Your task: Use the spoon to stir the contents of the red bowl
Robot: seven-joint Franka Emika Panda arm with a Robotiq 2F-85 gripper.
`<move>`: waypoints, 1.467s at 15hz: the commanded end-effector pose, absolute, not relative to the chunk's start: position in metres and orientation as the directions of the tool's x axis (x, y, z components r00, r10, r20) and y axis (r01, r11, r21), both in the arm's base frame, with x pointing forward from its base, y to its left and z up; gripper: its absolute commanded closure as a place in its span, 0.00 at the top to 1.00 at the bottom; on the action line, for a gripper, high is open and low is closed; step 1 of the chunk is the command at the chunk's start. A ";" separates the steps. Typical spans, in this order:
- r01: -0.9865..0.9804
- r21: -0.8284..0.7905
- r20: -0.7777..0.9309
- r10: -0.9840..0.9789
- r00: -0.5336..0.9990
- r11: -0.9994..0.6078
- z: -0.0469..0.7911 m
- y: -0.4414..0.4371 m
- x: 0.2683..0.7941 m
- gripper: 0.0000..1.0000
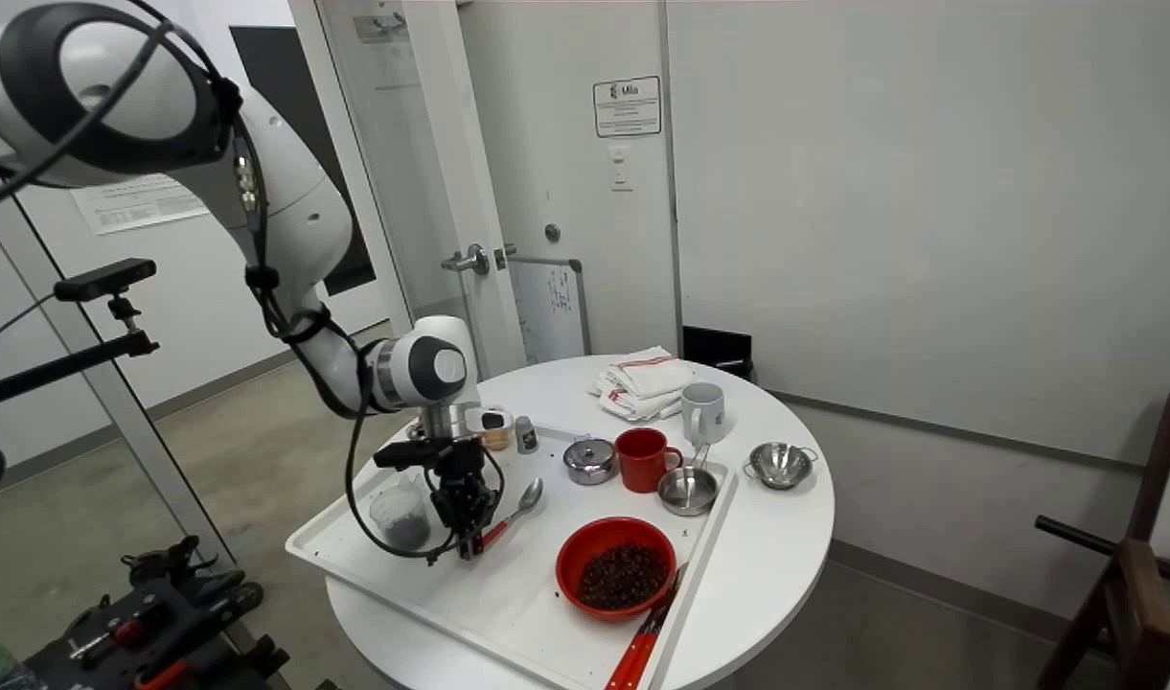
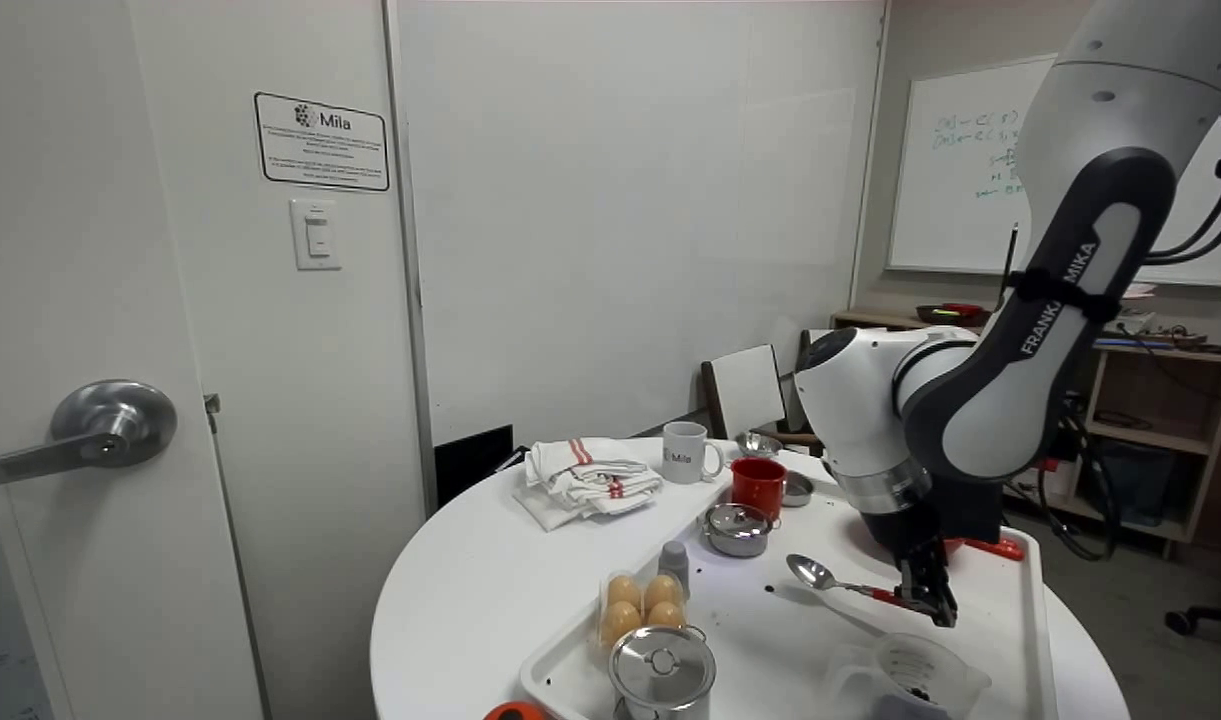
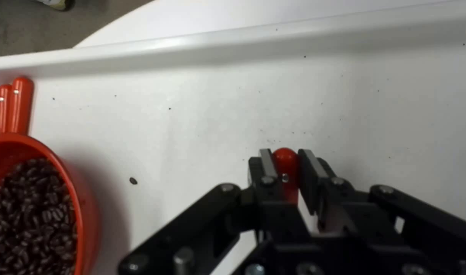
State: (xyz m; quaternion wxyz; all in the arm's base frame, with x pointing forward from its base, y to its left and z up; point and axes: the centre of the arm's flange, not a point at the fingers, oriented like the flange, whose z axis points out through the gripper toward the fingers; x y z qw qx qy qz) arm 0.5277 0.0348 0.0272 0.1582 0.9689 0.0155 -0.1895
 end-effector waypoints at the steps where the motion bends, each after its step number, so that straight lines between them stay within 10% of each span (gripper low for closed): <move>1: 0.117 0.271 -0.411 -0.005 0.912 -0.955 0.009 0.035 0.547 0.05; 6: 0.155 0.249 -0.460 0.024 0.887 -0.956 -0.004 0.033 0.554 0.05; 7: 0.158 0.246 -0.464 0.027 0.886 -0.956 -0.004 0.033 0.555 0.45; 15: 0.135 0.251 -0.424 0.017 0.906 -0.959 0.016 0.030 0.545 0.98; 22: -0.023 0.307 -0.212 -0.092 0.973 -0.951 0.118 0.022 0.514 1.00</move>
